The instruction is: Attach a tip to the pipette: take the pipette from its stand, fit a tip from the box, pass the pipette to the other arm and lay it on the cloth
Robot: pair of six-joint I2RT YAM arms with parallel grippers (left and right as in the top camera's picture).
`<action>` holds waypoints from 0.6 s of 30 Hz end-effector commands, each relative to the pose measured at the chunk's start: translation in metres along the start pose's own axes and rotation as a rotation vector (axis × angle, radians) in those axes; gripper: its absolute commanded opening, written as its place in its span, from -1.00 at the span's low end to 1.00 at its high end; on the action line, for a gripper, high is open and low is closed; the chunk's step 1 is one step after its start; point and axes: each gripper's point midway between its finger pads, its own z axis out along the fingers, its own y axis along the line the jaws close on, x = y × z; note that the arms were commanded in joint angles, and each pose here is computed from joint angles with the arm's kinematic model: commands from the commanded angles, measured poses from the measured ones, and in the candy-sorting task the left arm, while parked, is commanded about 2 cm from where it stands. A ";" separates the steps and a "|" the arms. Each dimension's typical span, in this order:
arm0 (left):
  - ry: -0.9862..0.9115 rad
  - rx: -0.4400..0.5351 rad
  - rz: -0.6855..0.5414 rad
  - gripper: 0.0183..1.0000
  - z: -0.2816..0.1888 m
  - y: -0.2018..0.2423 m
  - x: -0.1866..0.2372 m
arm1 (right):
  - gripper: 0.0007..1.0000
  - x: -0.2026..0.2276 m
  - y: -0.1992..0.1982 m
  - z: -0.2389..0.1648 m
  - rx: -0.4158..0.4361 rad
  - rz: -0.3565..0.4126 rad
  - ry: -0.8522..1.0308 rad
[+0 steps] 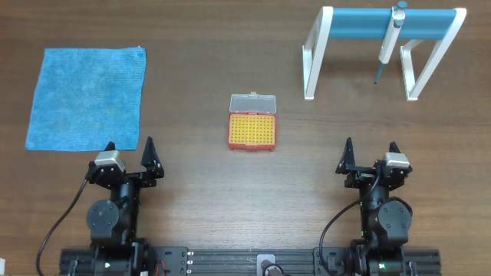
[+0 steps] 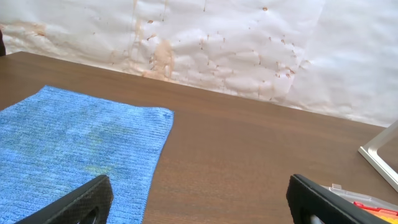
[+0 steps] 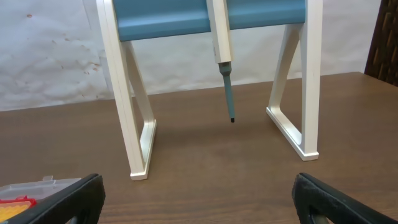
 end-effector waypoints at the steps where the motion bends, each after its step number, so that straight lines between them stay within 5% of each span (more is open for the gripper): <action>1: 0.002 0.004 0.012 0.81 0.000 0.000 0.001 | 0.95 -0.014 -0.001 0.001 0.011 -0.003 -0.057; 3: 0.002 0.004 0.012 0.80 0.000 0.000 0.001 | 0.95 -0.011 -0.001 0.006 0.018 -0.078 -0.029; 5: 0.002 0.004 0.012 0.80 0.000 0.000 0.001 | 0.95 0.000 -0.017 0.014 0.110 -0.126 0.075; 7: 0.002 0.004 0.012 0.80 0.000 0.000 0.001 | 0.95 -0.027 -0.018 0.039 0.144 -0.160 0.068; 11: 0.002 0.004 0.012 0.81 0.000 0.000 0.001 | 0.95 -0.054 -0.019 0.101 0.162 -0.376 0.045; 18: 0.002 0.004 0.012 0.80 0.000 0.000 0.001 | 0.95 -0.050 -0.032 0.173 0.126 -0.287 0.046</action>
